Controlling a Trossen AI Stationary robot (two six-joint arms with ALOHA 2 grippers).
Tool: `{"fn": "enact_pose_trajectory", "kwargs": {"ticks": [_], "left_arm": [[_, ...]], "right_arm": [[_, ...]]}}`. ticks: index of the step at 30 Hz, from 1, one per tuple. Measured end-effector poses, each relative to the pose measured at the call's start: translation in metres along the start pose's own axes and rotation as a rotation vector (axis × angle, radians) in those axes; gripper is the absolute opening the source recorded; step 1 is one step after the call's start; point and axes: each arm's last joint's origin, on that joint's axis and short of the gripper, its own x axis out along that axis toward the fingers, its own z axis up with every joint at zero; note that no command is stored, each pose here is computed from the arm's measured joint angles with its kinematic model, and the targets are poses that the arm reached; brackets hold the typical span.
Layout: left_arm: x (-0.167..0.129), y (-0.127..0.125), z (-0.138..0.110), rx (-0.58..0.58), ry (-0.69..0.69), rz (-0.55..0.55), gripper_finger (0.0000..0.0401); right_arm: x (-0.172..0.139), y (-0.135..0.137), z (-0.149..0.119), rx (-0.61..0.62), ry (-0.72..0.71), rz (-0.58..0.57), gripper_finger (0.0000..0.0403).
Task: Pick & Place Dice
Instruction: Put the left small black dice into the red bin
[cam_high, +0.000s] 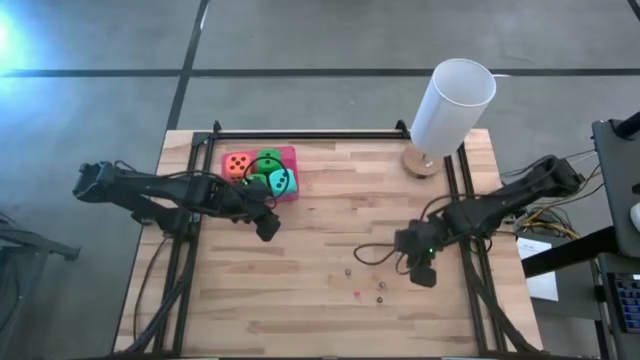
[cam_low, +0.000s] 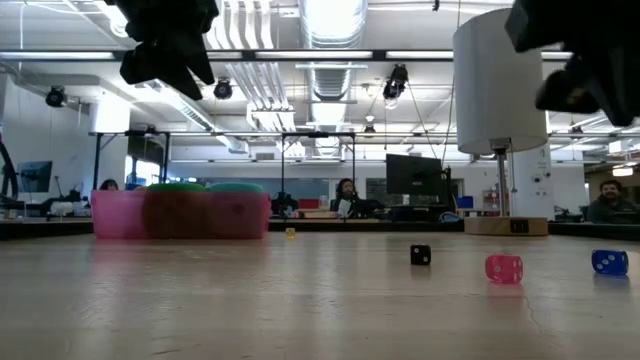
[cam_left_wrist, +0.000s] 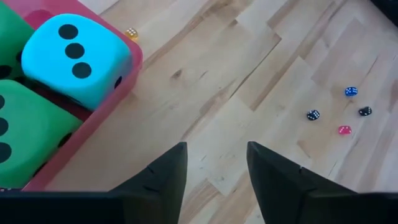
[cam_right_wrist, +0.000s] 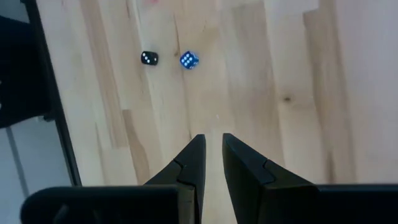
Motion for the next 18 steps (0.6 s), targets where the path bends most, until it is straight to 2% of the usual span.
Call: {"fn": "enact_pose_trajectory", "kwargs": {"ticks": [6, 18], "left_arm": [[0.0, 0.0, 0.0, 0.022, -0.003, 0.003, 0.0168], [0.0, 0.0, 0.0, 0.073, -0.003, 0.003, 0.019]], "right_arm": [[0.024, -0.004, -0.01, 0.092, -0.017, 0.021, 0.0052], [0.052, -0.017, -0.019, 0.257, -0.077, 0.083, 0.0052]]}}
